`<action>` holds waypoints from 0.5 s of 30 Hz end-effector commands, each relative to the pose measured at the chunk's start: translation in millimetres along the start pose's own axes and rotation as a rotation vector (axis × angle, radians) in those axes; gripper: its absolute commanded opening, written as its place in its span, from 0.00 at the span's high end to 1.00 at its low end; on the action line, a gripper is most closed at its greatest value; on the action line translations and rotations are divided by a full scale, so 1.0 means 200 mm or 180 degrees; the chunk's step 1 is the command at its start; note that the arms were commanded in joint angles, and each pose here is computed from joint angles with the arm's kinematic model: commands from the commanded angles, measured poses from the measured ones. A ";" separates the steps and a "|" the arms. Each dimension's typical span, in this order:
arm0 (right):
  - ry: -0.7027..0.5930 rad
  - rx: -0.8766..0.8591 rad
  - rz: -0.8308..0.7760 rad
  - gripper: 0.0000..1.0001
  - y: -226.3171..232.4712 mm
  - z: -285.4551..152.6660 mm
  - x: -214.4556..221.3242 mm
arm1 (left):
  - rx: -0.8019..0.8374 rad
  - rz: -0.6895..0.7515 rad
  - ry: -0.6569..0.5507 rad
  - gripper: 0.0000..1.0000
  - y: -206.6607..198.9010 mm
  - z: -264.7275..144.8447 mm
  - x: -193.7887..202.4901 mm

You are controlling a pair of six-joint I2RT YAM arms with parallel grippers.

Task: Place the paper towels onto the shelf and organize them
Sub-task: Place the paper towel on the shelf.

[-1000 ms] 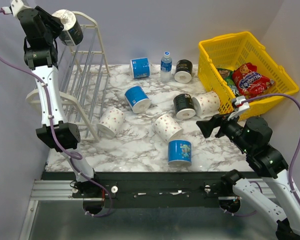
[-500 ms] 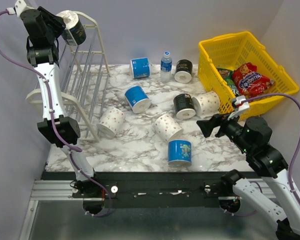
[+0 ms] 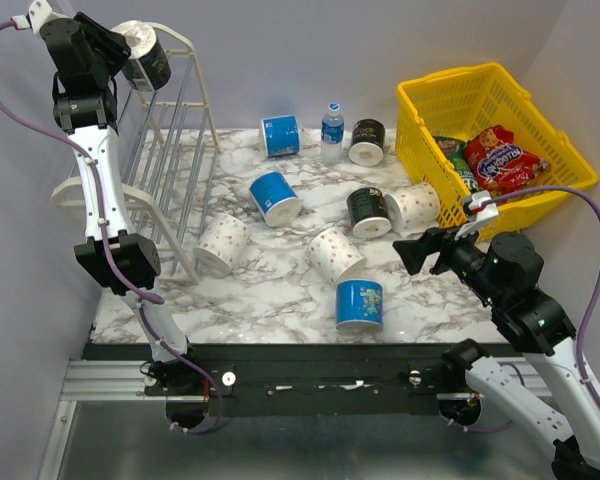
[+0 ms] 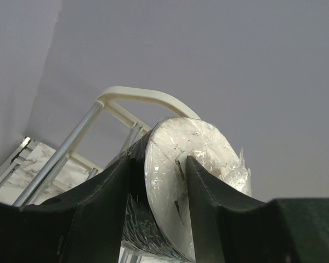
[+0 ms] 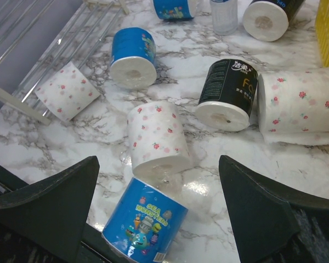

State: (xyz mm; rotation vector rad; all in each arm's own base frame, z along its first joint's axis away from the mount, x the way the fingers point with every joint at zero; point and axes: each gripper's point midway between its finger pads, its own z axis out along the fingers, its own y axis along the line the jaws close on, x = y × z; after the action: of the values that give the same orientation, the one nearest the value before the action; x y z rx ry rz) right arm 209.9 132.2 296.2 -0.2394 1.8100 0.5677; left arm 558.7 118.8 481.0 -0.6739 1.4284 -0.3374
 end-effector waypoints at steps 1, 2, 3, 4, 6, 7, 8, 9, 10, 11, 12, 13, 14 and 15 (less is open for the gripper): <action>-0.0051 0.0071 -0.0065 0.01 -0.02 -0.01 -0.01 | 0.0094 0.0054 -0.0291 0.49 -0.08 -0.06 -0.16; -0.0047 0.0072 -0.0065 0.01 -0.02 -0.01 -0.01 | 0.0091 0.0063 -0.0305 0.45 -0.08 -0.06 -0.17; -0.0056 0.0070 -0.0070 0.01 -0.02 -0.01 -0.02 | 0.0107 0.0069 -0.0311 0.43 -0.09 -0.07 -0.18; -0.0056 0.0070 -0.0070 0.01 -0.02 -0.01 -0.02 | 0.0097 0.0073 -0.0337 0.41 -0.09 -0.07 -0.19; -0.0051 0.0071 -0.0065 0.01 -0.02 -0.01 -0.02 | 0.0118 0.0104 -0.0369 0.36 -0.10 -0.09 -0.21; -0.0051 0.0071 -0.0065 0.01 -0.02 -0.01 -0.02 | 0.0133 0.0114 -0.0382 0.33 -0.11 -0.10 -0.22; -0.0047 0.0072 -0.0070 0.01 -0.02 0.00 -0.02 | 0.0138 0.0119 -0.0397 0.28 -0.12 -0.11 -0.23; -0.0048 0.0077 -0.0064 0.01 -0.02 0.00 -0.02 | 0.0163 0.0149 -0.0426 0.26 -0.14 -0.13 -0.25; -0.0047 0.0072 -0.0070 0.01 -0.02 0.00 -0.02 | 0.0171 0.0159 -0.0438 0.25 -0.14 -0.13 -0.26; -0.0051 0.0071 -0.0065 0.01 -0.02 -0.01 -0.02 | 0.0110 0.0169 -0.0495 0.23 -0.13 -0.14 -0.28; -0.0055 0.0065 -0.0065 0.01 -0.02 -0.01 -0.02 | 0.0124 0.0183 -0.0526 0.21 -0.15 -0.16 -0.30; -0.0063 0.0058 -0.0060 0.01 -0.02 -0.01 -0.02 | 0.0112 0.0207 -0.0528 0.20 -0.14 -0.17 -0.31; -0.0062 0.0053 -0.0055 0.01 -0.02 -0.01 -0.02 | 0.0111 0.0221 -0.0546 0.18 -0.15 -0.19 -0.32; -0.0069 0.0041 -0.0051 0.01 -0.01 -0.01 -0.03 | 0.0126 0.0226 -0.0559 0.17 -0.17 -0.22 -0.34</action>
State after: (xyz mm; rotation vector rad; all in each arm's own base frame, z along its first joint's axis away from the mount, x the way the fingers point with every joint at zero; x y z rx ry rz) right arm 210.6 131.1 296.1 -0.2406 1.8085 0.5578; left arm 550.0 122.5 500.7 -0.6436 1.3839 -0.2927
